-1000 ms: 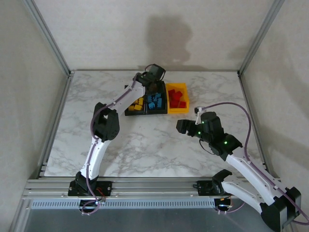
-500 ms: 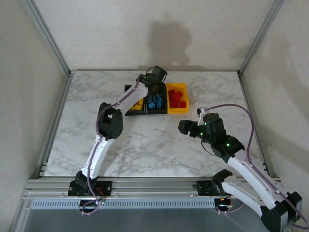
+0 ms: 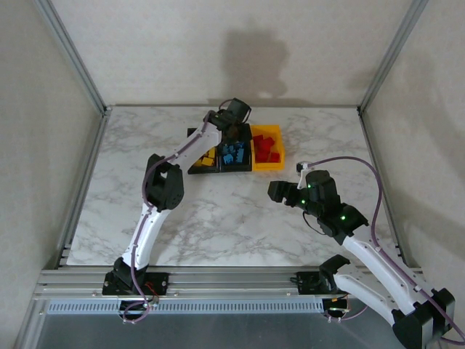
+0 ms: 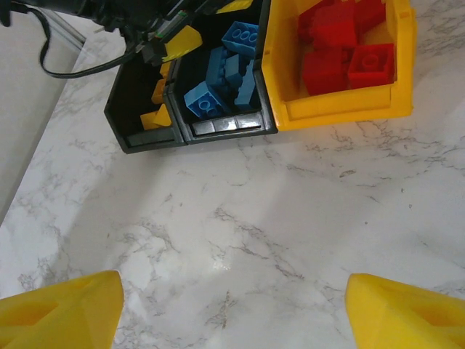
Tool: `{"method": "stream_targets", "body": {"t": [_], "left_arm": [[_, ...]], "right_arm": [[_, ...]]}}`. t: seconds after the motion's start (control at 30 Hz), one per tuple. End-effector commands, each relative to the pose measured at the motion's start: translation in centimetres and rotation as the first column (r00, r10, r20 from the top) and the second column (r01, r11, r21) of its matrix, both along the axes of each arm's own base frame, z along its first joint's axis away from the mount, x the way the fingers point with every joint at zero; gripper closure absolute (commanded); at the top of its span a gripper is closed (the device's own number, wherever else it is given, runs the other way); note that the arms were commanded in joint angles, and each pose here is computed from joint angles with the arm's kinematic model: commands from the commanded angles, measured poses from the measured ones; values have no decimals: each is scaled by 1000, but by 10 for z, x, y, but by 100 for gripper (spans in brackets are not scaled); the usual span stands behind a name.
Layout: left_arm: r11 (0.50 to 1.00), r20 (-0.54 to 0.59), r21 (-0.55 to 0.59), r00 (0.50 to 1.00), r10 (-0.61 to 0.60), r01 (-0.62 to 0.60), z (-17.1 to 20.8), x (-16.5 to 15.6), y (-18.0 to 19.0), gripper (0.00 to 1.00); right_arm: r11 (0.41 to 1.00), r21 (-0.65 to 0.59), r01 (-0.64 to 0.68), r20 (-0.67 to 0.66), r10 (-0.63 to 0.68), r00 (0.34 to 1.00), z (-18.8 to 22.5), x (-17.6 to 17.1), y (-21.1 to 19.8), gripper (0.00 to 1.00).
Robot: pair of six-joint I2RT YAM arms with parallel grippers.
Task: Sort the legos into containers by color
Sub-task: Place the lego in the container, then reset both arms
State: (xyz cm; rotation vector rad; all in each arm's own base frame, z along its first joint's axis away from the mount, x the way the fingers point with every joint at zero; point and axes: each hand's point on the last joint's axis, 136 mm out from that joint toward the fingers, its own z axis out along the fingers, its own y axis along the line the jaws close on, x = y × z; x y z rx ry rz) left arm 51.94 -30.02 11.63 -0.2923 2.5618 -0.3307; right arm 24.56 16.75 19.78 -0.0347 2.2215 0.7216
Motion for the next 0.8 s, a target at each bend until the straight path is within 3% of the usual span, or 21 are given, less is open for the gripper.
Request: {"method": "stream_targets", "body": {"t": [0.0, 0.23, 0.33, 0.37, 0.5, 0.6, 0.67, 0.77], "left_arm": [[997, 123, -69, 992, -25, 34, 80, -18, -1, 21], [987, 254, -143, 967, -34, 73, 122, -77, 33, 15], [985, 289, -155, 957, -22, 70, 126, -103, 55, 6], [986, 300, -152, 954, -13, 62, 127, -110, 63, 1], [992, 356, -124, 933, 54, -10, 127, -134, 106, 0], [984, 448, -129, 878, 166, -120, 141, -148, 154, 0], [966, 498, -141, 828, 257, -215, 147, -155, 190, 0], [921, 588, -114, 722, 364, -372, 153, -169, 244, 0]], "right_arm": [[999, -27, 39, 23, -39, 999, 6, 10, -6, 15], [997, -57, 59, 66, -55, 996, 16, 35, 2, 9], [994, -73, 78, 78, -72, 994, 20, 48, 4, 4], [993, -78, 86, 84, -79, 993, 22, 52, 4, 1], [986, -107, 129, 109, -117, 987, 27, 69, 4, 1], [956, -136, 260, 163, -238, 958, 36, 86, -14, 1], [906, -156, 392, 241, -350, 905, 45, 95, -37, 1], [851, -178, 495, 430, -385, 817, 64, 102, -60, 1]]}}
